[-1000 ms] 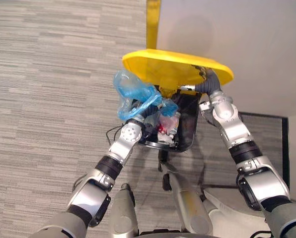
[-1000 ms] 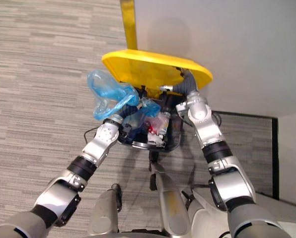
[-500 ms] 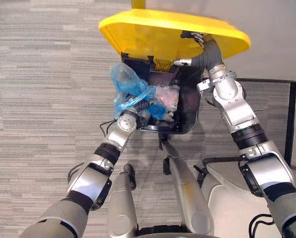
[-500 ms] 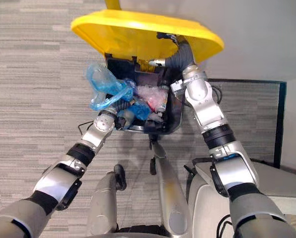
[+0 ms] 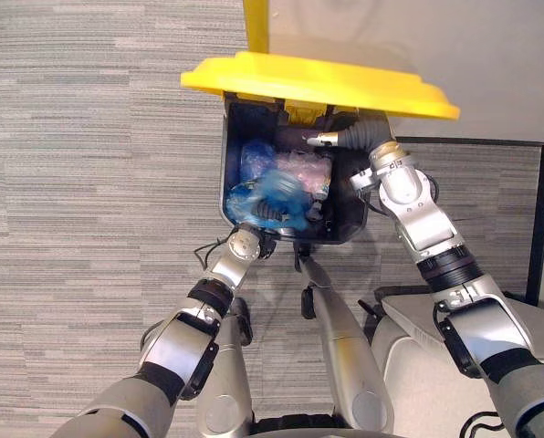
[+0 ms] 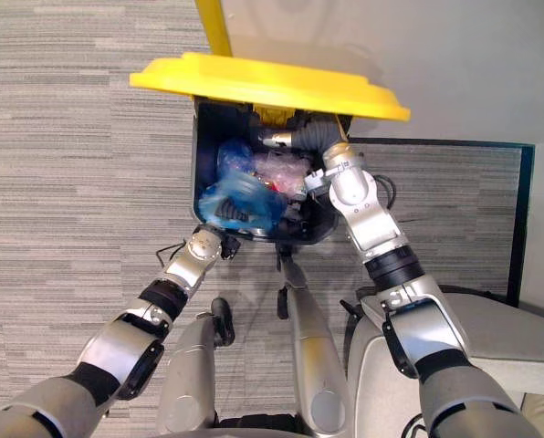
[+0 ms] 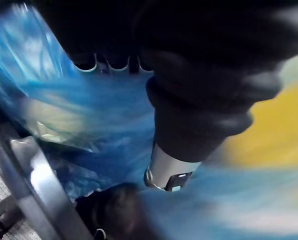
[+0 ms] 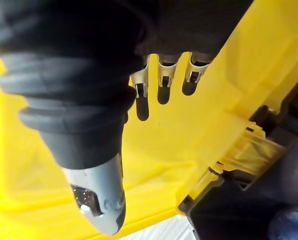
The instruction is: Gather rubbish on tea table into small bin, then transfer packed bag to large trash can.
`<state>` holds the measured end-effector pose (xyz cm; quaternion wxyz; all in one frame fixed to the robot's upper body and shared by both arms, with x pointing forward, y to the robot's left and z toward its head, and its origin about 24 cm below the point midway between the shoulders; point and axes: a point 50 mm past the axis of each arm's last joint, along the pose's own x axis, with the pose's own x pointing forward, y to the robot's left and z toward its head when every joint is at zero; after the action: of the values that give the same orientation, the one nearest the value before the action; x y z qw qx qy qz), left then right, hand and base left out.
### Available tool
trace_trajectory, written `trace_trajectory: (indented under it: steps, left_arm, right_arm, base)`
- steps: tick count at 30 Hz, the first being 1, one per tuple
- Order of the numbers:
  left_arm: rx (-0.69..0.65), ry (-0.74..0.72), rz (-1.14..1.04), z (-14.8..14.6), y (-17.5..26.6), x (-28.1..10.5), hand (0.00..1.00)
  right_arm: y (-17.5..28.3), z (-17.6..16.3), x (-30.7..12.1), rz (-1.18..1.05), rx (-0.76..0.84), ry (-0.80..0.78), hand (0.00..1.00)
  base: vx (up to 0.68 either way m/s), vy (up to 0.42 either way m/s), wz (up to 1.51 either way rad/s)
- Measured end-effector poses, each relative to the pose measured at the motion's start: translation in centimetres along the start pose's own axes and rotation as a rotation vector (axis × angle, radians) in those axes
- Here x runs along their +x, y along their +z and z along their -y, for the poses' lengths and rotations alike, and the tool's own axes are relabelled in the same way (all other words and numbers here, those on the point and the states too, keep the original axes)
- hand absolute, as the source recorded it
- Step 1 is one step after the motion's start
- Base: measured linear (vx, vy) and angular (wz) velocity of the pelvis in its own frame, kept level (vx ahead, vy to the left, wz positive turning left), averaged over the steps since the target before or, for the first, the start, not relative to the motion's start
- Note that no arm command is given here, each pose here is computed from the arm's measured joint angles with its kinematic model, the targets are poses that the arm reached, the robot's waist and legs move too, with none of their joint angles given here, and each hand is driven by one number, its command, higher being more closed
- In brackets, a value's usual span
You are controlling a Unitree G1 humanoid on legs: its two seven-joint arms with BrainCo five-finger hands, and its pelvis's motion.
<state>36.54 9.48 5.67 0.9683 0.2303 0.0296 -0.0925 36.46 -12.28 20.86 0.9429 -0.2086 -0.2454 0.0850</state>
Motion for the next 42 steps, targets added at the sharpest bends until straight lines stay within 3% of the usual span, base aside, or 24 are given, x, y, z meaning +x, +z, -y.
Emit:
trace_trajectory:
  steps: [11, 18, 28, 42]
  left_arm:
    - [-0.032, 0.051, -0.082, -1.4, -4.3, -2.6, 0.0]
    - [-0.243, 0.112, -0.116, -1.0, -7.9, -7.5, 0.0]
    - [-0.417, 0.276, -0.49, -1.5, -17.7, -17.9, 0.0]
    - [-0.49, 0.346, -0.766, 0.1, -22.0, -23.9, 0.0]
  right_arm:
    - [-5.6, 0.0, -4.6, -0.202, -0.031, -0.002, 0.0]
    - [-10.1, -1.7, -10.3, -0.41, 0.006, -0.019, 0.0]
    - [-14.3, -4.3, -18.6, -0.698, 0.079, 0.009, 0.0]
    - [-17.5, -6.3, -27.9, -1.059, 0.167, 0.008, 0.0]
  base:
    - [0.02, 0.004, 0.13]
    - [0.03, 0.014, 0.13]
    - [-0.01, 0.01, 0.06]
    - [-0.08, 0.01, -0.11]
